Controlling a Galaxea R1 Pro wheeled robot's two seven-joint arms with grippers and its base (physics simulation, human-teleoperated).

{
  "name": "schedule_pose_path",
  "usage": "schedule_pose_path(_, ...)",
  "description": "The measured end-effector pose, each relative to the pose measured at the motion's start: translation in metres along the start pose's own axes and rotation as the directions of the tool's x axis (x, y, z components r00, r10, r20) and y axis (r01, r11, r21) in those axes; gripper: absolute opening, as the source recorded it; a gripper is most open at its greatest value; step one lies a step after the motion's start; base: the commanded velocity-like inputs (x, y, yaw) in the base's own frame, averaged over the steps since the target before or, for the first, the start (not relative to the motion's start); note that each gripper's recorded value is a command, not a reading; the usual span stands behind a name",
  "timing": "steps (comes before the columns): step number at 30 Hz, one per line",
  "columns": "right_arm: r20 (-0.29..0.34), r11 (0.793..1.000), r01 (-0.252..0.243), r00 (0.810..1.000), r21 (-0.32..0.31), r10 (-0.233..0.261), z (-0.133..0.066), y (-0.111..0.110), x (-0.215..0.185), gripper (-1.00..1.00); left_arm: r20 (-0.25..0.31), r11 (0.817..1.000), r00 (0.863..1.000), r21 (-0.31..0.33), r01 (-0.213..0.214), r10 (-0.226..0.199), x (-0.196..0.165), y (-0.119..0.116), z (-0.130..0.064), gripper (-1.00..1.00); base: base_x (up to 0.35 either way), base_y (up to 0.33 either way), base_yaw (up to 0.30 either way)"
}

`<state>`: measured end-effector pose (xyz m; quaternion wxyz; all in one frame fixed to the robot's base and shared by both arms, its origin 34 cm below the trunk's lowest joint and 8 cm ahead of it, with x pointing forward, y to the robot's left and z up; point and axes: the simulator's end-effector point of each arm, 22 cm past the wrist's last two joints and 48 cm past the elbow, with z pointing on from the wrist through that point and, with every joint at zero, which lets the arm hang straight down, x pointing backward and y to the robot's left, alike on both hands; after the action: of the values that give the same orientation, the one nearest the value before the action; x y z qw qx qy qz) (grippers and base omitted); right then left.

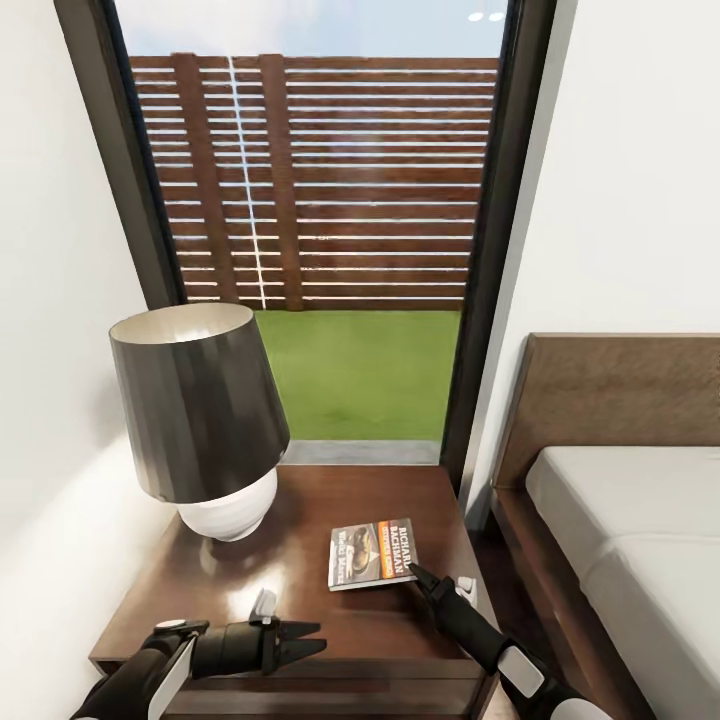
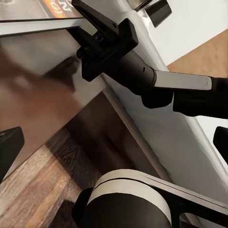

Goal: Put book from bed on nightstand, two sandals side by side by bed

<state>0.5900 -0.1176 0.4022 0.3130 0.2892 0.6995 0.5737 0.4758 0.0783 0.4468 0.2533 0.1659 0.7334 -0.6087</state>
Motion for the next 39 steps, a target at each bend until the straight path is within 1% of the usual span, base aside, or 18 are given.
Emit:
schedule_pose_path(14,0.0,1.0,0.0,1.0,0.001,0.0,0.0,-0.0001,0.0,-1.0,0.0,1.0,1.0,0.0,0.0,0.0,0.0,0.0,0.0,1.0,0.0,0.0,0.0)
schedule_pose_path(15,0.0,1.0,0.0,1.0,0.001,0.0,0.0,-0.0001,0.0,1.0,0.0,1.0,1.0,0.0,0.0,0.0,-0.0001,0.0,0.0,1.0,0.0,0.0,0.0)
schedule_pose_path(39,0.001,1.0,-0.002,1.0,0.001,0.002,0.0,-0.0001,-0.0002,1.0,0.001,1.0,1.0,-0.002,0.0,0.0,-0.0002,0.0005,-0.0001,1.0,-0.002,0.0,0.0)
